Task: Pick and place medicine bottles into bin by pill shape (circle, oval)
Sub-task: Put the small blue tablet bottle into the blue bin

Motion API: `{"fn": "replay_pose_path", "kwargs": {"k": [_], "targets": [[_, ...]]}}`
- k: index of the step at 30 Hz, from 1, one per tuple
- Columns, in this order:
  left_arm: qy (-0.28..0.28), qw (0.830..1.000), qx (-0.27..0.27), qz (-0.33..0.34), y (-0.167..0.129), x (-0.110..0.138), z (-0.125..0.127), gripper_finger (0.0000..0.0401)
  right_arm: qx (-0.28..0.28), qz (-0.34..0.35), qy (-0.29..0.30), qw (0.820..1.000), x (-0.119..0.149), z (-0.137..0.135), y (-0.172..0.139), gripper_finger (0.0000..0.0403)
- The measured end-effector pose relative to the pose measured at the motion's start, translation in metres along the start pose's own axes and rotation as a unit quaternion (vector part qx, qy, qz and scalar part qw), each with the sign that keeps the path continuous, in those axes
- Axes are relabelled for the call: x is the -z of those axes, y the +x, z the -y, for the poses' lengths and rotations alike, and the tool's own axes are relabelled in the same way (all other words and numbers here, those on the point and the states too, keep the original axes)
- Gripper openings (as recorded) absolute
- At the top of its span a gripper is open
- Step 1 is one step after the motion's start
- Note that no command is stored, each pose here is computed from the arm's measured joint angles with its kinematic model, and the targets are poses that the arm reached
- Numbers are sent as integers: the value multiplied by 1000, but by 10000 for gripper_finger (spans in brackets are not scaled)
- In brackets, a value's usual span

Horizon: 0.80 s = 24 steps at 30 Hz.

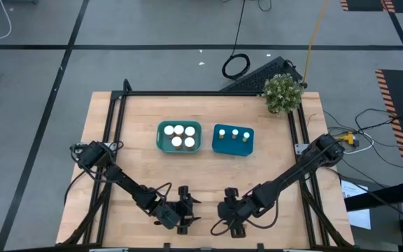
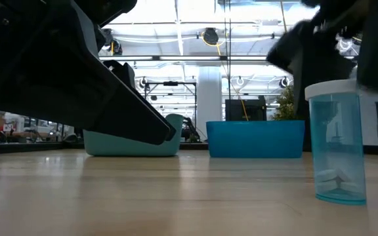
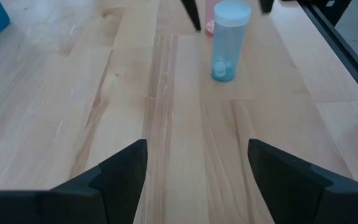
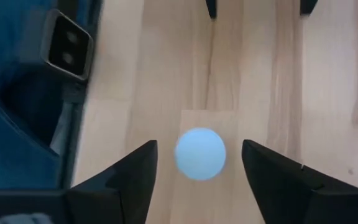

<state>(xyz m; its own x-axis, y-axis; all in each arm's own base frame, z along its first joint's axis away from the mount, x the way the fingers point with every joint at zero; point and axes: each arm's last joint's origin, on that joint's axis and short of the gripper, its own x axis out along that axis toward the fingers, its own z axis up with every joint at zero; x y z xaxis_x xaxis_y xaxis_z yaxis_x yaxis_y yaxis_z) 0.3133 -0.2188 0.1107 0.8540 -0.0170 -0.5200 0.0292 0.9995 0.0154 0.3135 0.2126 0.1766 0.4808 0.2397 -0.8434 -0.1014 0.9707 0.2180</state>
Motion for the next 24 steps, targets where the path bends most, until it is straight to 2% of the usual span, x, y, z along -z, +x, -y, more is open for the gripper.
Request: {"fn": "replay_pose_path", "kwargs": {"k": [12, 24], "targets": [[0, 1000, -1, -2, 0, 0, 0, 278, 3, -3, -1, 1000, 1, 2, 5, 200], [0, 1000, -1, -2, 0, 0, 0, 278, 4, -3, -10, 1000, 0, 2, 5, 125]]}}
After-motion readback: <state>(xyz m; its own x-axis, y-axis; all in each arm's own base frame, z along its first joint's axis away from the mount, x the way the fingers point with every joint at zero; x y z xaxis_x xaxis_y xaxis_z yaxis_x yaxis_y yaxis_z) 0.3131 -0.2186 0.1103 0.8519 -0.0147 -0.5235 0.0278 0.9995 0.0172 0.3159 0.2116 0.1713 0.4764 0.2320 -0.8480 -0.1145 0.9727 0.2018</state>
